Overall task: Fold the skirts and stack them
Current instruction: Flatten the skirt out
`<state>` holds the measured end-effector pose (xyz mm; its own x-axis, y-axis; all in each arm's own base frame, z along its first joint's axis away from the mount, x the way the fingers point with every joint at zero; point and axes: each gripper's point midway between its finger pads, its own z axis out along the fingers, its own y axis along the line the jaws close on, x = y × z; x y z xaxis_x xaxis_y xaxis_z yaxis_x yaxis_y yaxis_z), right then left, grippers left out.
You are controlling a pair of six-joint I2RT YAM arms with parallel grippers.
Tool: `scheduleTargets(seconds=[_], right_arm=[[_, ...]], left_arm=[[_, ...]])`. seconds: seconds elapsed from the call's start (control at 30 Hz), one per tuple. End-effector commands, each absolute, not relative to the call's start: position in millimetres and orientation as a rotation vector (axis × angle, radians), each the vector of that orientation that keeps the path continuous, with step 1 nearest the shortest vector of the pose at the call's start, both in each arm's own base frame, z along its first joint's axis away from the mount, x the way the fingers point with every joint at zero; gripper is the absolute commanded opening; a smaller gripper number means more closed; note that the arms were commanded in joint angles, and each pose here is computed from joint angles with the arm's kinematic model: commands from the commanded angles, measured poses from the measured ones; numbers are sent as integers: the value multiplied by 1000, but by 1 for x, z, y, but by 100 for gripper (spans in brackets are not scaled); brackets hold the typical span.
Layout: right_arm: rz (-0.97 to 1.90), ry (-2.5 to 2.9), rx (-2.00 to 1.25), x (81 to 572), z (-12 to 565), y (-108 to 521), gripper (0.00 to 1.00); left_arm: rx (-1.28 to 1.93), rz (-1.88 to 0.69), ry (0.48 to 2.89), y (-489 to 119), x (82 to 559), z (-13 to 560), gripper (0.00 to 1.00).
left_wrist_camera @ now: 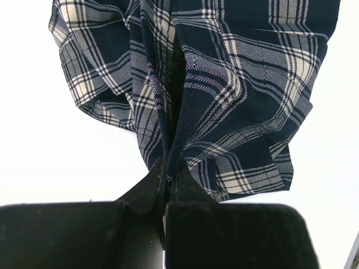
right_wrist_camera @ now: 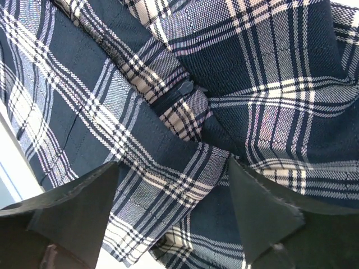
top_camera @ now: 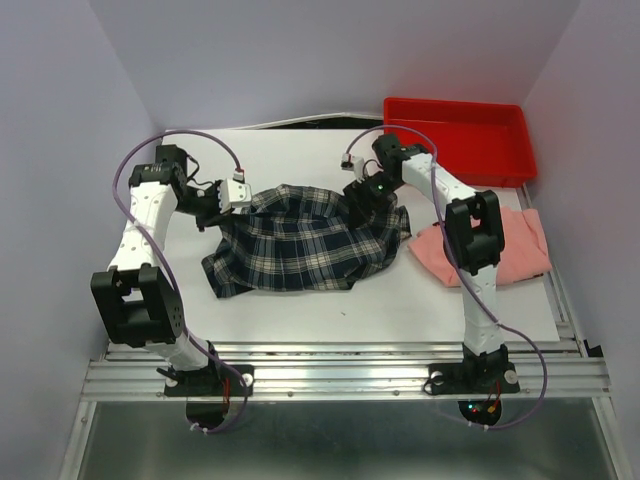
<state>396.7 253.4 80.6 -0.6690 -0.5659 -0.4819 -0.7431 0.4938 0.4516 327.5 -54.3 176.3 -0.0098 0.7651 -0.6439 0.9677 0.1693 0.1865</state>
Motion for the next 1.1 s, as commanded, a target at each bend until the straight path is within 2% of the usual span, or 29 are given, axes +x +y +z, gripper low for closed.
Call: scheduleTargets(seconds=[0.0, 0.07, 0.17, 0.2, 0.4, 0.63, 0.7, 0.73, 0.93, 0.97, 1.03, 1.07], right_arm=[[1034, 2402, -1066, 406, 102, 266, 74], [1049, 2429, -1038, 405, 99, 267, 69], [1030, 2476, -1003, 405, 91, 260, 84], [1038, 2481, -981, 406, 91, 255, 85], [1149, 2515, -941, 396, 86, 252, 81], [1323, 2546, -848, 387, 83, 260, 80], [1372, 2542, -795, 391, 87, 261, 75], [1388, 2540, -774, 394, 86, 259, 67], [1423, 2464, -721, 407, 116, 253, 43], [1412, 2426, -738, 407, 132, 254, 32], [1407, 2376, -762, 405, 152, 254, 20], [1397, 2358, -755, 405, 160, 249, 8]], left_arm=[[1618, -392, 1801, -56, 322, 186, 0], [1603, -399, 1815, -56, 323, 185, 0], [1598, -401, 1828, -55, 323, 182, 0], [1599, -399, 1826, -55, 323, 182, 0], [1578, -410, 1838, -56, 327, 183, 0], [1548, -429, 1866, -55, 331, 182, 0], [1534, -433, 1872, -55, 332, 184, 0], [1531, -436, 1874, -56, 333, 184, 0], [1476, -443, 1914, -49, 333, 190, 0], [1444, -450, 1937, -42, 331, 192, 0], [1400, -440, 1949, -34, 334, 202, 0], [1367, -461, 1969, -31, 331, 205, 0]])
